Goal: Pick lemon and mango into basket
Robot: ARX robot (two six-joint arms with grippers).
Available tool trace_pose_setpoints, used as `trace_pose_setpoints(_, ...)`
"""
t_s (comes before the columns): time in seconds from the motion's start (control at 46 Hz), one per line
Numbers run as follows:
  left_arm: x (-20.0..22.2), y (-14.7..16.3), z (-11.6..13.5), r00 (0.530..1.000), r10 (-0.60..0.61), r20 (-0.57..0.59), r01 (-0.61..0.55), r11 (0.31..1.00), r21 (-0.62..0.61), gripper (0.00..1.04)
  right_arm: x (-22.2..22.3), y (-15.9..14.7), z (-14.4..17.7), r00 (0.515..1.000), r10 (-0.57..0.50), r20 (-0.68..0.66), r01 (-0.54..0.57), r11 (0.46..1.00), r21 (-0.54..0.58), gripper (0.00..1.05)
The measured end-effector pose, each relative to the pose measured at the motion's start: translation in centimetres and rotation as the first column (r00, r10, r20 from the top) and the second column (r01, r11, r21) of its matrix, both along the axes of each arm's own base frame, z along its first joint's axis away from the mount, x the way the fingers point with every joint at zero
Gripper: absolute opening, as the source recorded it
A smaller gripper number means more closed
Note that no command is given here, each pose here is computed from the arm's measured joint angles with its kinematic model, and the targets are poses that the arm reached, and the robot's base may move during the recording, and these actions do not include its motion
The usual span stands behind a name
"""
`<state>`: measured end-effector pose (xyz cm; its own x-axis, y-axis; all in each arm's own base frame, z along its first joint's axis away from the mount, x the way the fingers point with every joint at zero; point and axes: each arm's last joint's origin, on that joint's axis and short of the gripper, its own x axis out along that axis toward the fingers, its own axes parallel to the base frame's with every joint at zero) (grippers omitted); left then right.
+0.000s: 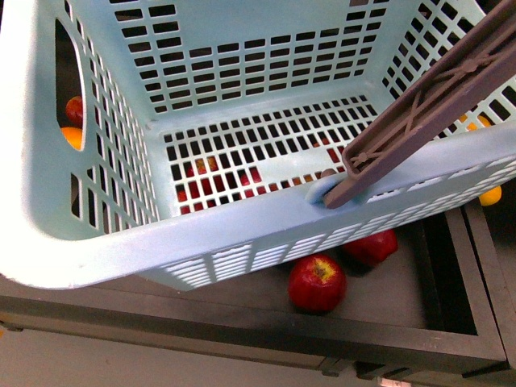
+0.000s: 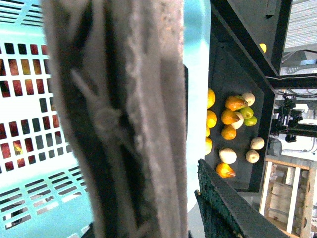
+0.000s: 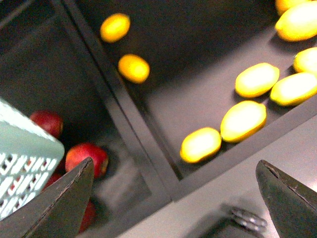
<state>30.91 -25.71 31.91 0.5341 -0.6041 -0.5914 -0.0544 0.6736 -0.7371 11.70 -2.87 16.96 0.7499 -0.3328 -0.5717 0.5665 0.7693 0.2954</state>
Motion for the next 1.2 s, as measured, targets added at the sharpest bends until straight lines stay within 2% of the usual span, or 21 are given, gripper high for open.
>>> trace_pose_setpoints(0.174, 0.0, 0.0, 0.0, 1.0, -0.002, 0.0, 0.002, 1.0, 0.001, 0.27, 2.8, -5.8, 0.6, 0.98, -0.196, 0.017, 0.197, 0.98, -0.023, 0.96)
trace_pose_setpoints(0.326, 0.0, 0.0, 0.0, 1.0, 0.001, 0.003, -0.001, 1.0, 0.003, 0.27, 6.3, -11.5, -0.6, 0.953, -0.302, -0.016, 0.299, 0.95, -0.096, 0.96)
trace_pose_setpoints(0.5, 0.0, 0.0, 0.0, 1.0, 0.0, 0.003, 0.0, 1.0, 0.003, 0.27, 9.4, -15.2, -4.1, 0.946, -0.3, -0.123, 0.287, 0.951, -0.114, 0.96)
trace_pose_setpoints(0.609, 0.0, 0.0, 0.0, 1.0, -0.002, 0.001, 0.002, 1.0, 0.001, 0.27, 11.3, -17.4, -8.0, 0.918, -0.308, -0.25, 0.3, 0.951, -0.07, 0.96)
trace_pose_setpoints(0.739, 0.0, 0.0, 0.0, 1.0, -0.001, 0.002, 0.001, 1.0, 0.002, 0.27, 13.1, -18.9, -10.9, 0.879, -0.358, -0.316, 0.391, 0.919, 0.045, 0.96)
trace_pose_setpoints(0.935, 0.0, 0.0, 0.0, 1.0, -0.002, 0.002, 0.002, 1.0, 0.001, 0.27, 17.1, -19.2, -12.7, 0.825, -0.445, -0.348, 0.529, 0.825, 0.2, 0.96)
trace_pose_setpoints(1.196, 0.0, 0.0, 0.0, 1.0, -0.001, 0.003, 0.001, 1.0, 0.003, 0.26, 19.1, -18.9, -13.8, 0.734, -0.533, -0.421, 0.659, 0.708, 0.253, 0.96)
